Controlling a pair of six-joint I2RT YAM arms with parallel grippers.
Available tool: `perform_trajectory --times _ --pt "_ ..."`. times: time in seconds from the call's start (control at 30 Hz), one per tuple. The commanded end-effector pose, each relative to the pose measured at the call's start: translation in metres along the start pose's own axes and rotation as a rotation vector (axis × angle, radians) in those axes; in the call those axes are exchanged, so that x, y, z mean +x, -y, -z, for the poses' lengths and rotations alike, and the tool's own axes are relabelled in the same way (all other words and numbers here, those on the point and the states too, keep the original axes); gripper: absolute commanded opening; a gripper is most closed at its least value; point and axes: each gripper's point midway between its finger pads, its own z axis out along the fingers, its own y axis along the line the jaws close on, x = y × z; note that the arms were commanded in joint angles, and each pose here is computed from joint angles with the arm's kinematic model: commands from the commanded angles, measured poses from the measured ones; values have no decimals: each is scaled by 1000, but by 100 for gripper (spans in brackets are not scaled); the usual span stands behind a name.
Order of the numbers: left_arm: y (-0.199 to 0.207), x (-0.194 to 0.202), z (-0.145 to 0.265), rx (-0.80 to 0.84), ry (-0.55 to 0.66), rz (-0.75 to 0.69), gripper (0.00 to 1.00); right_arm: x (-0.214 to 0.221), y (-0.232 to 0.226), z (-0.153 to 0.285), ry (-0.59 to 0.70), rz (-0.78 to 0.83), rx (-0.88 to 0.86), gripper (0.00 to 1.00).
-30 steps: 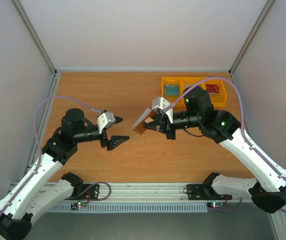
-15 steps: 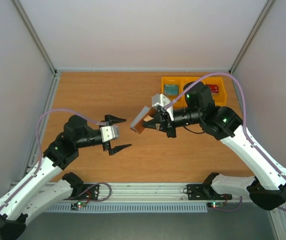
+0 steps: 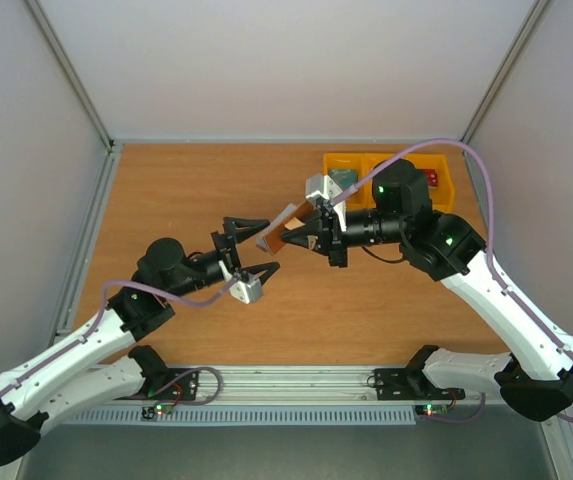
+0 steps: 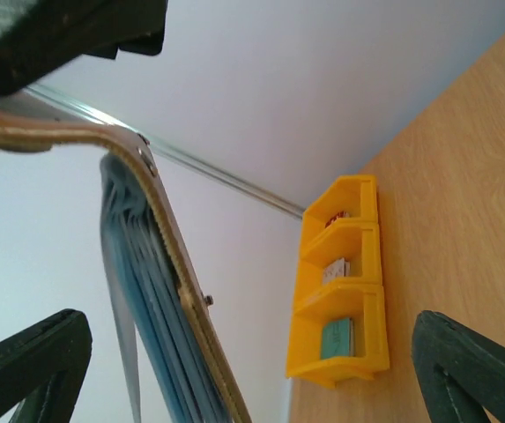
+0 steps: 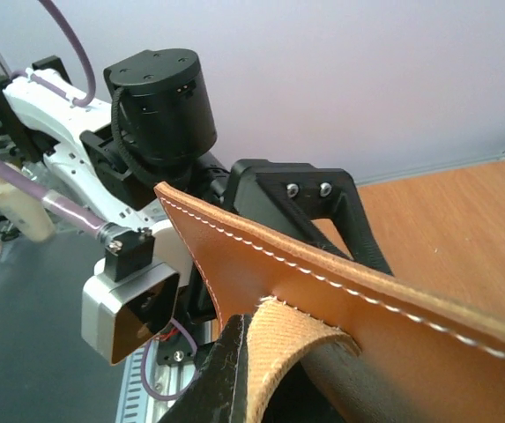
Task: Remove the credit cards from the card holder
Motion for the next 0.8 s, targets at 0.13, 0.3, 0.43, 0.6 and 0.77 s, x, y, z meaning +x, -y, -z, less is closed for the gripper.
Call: perform_trajectory --times 0.13,0.3,0.43,0.6,0.77 --pt "-13 -39 5 -52 150 -99 83 -16 0 4 64 13 19 1" --pt "-33 -39 0 -100 114 -41 46 -16 1 4 64 5 20 1" --pt "-37 -37 0 -125 98 -70 20 -14 -2 5 58 -7 9 1" --pt "-47 -28 -1 -179 42 -100 0 -1 -4 6 32 -36 9 1" --pt "-39 -7 -4 -221 -48 -347 0 19 -17 21 17 -46 30 14"
